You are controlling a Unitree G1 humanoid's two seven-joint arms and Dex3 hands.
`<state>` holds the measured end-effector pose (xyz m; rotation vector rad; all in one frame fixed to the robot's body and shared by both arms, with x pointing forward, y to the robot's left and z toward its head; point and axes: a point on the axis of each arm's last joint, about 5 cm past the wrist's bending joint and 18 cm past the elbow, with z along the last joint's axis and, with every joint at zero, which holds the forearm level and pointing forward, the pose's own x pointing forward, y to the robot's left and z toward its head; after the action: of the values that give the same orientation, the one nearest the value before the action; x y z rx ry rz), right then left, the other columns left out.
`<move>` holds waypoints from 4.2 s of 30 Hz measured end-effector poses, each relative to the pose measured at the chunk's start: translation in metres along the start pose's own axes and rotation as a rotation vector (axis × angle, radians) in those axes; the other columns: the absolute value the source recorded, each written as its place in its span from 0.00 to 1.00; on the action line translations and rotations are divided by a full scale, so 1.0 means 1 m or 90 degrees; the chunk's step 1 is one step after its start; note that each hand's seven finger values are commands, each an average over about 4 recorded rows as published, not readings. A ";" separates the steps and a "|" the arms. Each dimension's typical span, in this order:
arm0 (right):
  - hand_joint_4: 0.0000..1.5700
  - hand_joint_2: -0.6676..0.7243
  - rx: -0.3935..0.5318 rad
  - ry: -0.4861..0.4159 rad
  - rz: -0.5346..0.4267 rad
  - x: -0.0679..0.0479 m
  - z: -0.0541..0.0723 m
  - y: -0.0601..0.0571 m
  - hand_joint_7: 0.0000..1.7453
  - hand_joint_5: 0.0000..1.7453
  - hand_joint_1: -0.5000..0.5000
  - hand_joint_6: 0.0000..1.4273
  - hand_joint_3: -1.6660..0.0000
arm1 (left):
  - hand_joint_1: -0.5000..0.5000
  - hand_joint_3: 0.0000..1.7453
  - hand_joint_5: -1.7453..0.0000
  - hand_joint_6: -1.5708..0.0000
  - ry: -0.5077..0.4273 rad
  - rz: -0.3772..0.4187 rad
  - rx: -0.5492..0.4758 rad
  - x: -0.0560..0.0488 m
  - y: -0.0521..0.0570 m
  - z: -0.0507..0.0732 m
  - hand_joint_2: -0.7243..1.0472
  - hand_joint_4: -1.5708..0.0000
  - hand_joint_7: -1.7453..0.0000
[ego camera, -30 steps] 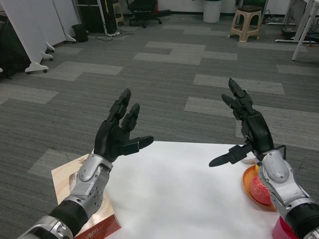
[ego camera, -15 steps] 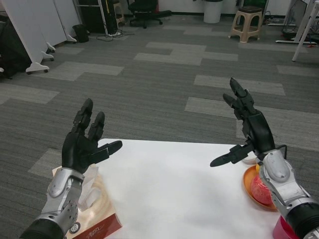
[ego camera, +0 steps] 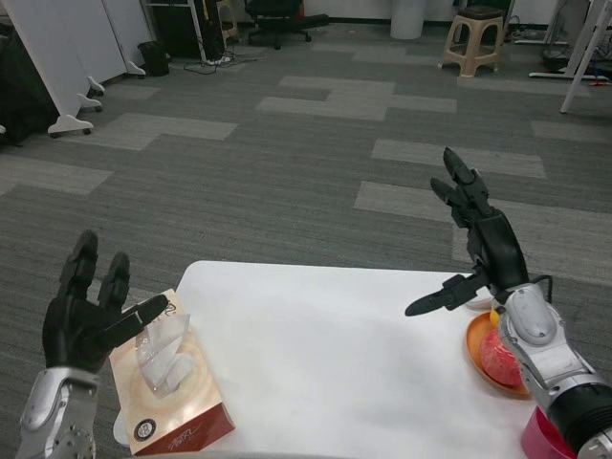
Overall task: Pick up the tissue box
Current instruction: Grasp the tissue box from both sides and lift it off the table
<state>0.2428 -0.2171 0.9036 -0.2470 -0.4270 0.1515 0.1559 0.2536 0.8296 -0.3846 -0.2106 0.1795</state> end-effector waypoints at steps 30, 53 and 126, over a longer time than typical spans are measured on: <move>0.03 0.64 0.000 0.016 -0.006 -0.002 -0.004 0.000 0.04 0.22 0.04 0.00 0.90 | 1.00 0.05 1.00 1.00 0.256 0.175 -0.084 -0.073 0.064 -0.017 0.90 1.00 1.00; 0.03 0.64 -0.004 0.029 -0.009 -0.004 -0.007 -0.001 0.04 0.22 0.04 0.00 0.90 | 1.00 0.05 1.00 1.00 0.374 0.087 -0.102 -0.056 0.050 -0.035 0.90 1.00 1.00; 0.04 0.64 -0.006 0.014 -0.005 0.003 -0.004 -0.001 0.04 0.22 0.04 0.00 0.90 | 1.00 0.05 1.00 1.00 0.548 -0.239 0.022 0.030 -0.002 -0.039 0.05 1.00 1.00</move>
<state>0.2473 -0.2183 0.9019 -0.2552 -0.4069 0.1391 0.1941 0.2447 0.8004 -0.3516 0.5685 -0.3555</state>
